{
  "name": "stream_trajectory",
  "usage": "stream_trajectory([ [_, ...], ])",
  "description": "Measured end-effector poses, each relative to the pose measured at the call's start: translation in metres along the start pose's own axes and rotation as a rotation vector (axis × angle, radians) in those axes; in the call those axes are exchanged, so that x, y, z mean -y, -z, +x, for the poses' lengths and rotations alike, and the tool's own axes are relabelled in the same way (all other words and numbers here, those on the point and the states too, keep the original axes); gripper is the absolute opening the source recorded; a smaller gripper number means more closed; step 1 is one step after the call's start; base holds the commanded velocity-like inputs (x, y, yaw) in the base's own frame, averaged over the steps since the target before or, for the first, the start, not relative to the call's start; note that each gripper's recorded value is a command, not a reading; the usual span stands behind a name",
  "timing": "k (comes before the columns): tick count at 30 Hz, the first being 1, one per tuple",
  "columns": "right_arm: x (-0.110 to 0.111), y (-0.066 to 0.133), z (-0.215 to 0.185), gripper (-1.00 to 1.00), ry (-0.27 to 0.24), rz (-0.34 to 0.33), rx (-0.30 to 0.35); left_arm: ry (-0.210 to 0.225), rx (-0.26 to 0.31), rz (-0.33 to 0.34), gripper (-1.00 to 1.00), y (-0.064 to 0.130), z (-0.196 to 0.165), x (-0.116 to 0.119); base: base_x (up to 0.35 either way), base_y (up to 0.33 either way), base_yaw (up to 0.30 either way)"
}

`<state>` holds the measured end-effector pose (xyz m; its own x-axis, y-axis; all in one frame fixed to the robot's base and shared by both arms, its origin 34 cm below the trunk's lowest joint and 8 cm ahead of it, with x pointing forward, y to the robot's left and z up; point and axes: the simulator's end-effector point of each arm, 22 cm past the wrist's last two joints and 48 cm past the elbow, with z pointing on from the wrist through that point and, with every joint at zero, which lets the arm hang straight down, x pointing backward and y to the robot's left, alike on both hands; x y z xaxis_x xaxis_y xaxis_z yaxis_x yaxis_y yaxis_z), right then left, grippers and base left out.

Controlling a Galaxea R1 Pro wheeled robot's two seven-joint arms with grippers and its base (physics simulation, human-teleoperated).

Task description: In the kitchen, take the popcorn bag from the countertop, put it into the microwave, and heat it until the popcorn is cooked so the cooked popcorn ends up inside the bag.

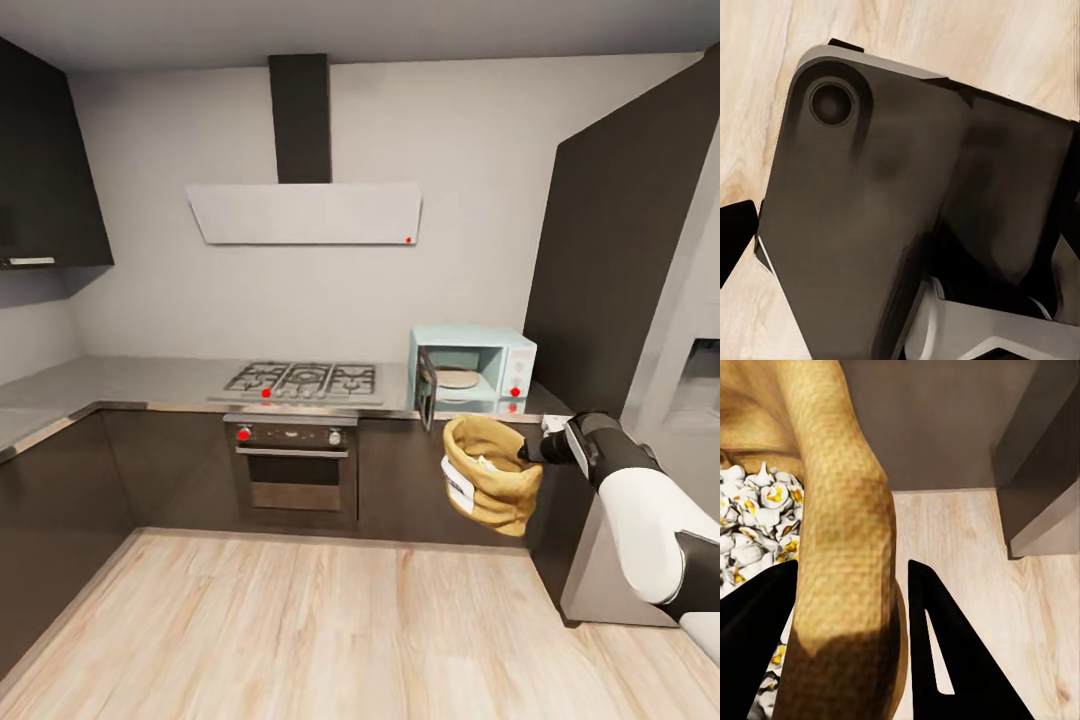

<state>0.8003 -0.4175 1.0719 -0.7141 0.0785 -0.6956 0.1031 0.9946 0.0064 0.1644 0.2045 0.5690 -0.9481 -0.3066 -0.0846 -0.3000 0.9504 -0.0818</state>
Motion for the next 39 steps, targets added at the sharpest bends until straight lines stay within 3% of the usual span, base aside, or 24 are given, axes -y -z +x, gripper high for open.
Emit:
stream_trajectory([
  [39,0.0041,0.0029,0.0041,-1.0,-0.018,0.001,-0.028,0.001,0.003,-0.001,1.0,-0.0001,-0.001,-0.001,0.285,-0.101,0.0],
])
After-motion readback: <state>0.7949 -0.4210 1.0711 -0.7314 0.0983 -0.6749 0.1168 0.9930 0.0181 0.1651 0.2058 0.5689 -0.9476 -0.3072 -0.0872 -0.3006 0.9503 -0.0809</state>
